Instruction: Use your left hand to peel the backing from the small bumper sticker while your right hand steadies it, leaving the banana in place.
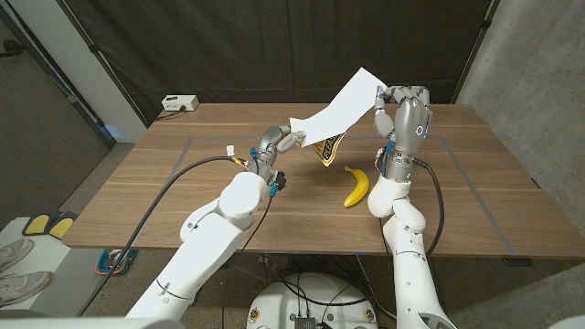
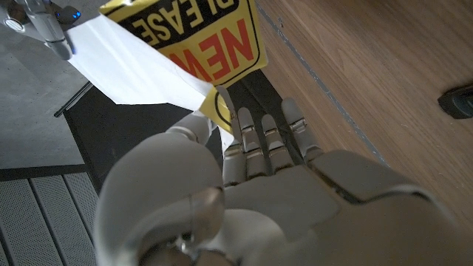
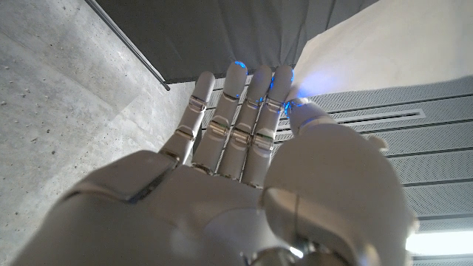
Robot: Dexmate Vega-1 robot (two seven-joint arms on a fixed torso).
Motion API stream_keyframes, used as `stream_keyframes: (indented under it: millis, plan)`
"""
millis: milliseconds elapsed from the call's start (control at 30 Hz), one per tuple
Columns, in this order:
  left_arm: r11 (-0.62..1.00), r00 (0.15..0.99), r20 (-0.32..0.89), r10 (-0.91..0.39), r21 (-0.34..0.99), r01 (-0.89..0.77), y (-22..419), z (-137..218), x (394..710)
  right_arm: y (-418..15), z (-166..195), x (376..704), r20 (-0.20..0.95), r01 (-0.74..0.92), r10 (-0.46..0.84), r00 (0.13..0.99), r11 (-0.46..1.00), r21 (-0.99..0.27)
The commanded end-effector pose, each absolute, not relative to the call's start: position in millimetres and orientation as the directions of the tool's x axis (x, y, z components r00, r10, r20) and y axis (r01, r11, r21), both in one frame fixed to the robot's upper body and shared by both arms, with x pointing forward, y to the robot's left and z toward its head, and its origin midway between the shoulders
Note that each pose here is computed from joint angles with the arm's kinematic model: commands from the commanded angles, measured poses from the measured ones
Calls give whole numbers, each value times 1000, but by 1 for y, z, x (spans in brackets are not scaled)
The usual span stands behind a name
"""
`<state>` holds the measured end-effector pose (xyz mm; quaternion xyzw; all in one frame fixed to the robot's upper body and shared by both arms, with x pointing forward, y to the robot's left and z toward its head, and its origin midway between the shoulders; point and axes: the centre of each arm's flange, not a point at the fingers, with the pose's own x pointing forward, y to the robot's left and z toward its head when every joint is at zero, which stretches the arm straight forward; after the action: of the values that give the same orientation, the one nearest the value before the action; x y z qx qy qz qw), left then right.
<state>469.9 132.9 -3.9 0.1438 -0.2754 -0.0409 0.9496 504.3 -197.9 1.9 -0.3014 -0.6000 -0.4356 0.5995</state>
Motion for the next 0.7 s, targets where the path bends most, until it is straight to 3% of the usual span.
stream_keyframes:
  millis: [33, 167, 367, 700]
  plan:
    - [946, 805, 546, -234, 318, 60, 139, -5, 474, -191, 1, 497, 982, 899, -161, -99, 408, 158]
    - [928, 770, 561, -304, 357, 106, 139, -3, 477, -189, 3, 495, 981, 915, -165, -97, 373, 153]
    - [890, 717, 579, -389, 438, 130, 135, 7, 478, -184, 6, 492, 983, 928, -185, -5, 366, 74]
    - [871, 666, 614, -423, 479, 112, 142, 19, 472, -161, 1, 485, 981, 921, -189, -32, 377, 103]
